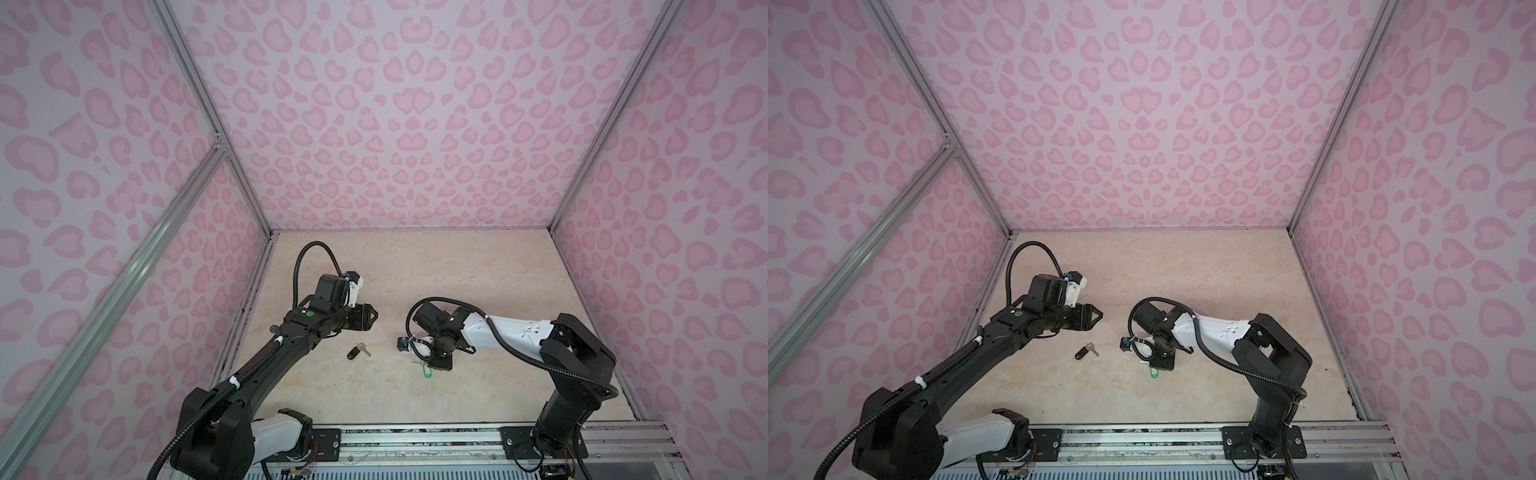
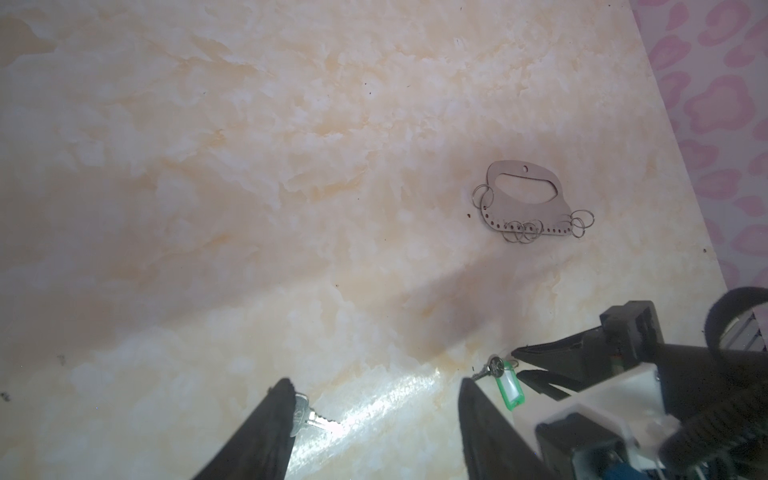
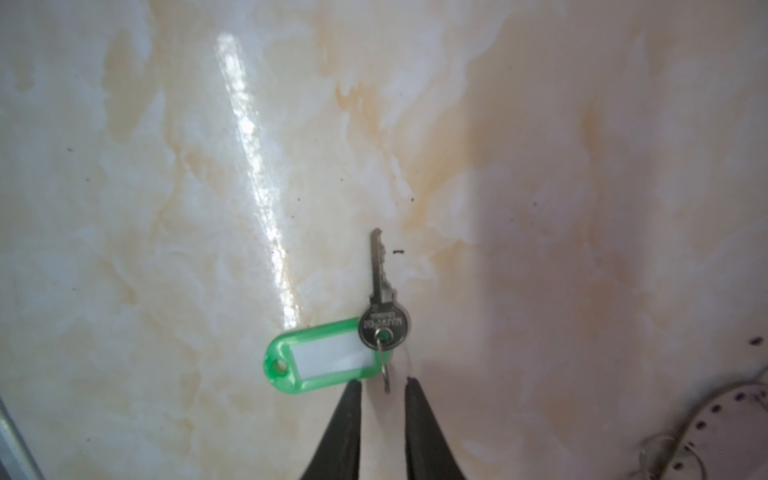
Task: Put the keys on the keyring
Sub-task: 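Close the right gripper on the green-tagged key's ring and lift it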
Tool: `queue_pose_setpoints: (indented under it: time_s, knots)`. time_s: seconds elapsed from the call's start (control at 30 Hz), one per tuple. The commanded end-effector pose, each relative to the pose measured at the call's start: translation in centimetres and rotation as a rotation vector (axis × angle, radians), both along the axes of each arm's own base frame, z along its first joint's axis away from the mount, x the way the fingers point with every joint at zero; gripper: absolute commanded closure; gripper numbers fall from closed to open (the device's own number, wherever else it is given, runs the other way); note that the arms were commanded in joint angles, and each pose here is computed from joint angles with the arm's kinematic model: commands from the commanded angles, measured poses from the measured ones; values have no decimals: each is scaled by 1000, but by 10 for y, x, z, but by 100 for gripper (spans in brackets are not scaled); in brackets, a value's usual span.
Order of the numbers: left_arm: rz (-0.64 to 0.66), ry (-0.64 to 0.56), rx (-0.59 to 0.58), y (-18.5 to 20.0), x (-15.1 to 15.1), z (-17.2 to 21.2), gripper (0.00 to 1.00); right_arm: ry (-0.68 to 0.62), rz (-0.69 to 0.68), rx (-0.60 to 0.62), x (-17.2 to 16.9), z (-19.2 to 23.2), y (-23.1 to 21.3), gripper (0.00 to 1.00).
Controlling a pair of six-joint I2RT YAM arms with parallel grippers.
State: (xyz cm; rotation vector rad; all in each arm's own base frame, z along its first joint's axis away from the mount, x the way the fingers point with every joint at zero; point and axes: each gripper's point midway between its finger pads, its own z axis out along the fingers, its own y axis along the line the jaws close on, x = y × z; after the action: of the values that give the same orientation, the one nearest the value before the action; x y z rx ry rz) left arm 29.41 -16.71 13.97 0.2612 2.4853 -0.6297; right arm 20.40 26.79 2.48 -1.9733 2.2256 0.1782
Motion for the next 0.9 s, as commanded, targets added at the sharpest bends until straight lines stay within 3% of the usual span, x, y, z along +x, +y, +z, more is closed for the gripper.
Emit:
queue_pose_setpoints:
  time_s: [0.0, 0.4, 0.87]
  knots:
    - [-4, -17, -1, 0, 1, 2, 36, 9, 26, -17, -3, -4, -3, 77]
    - [-4, -18, -1, 0, 2, 1, 39, -10, 40, -14, 1, -5, -1, 74]
    - [-8, -17, 2, 0, 2, 0, 47, -4, 64, -11, 1, -5, 2, 86]
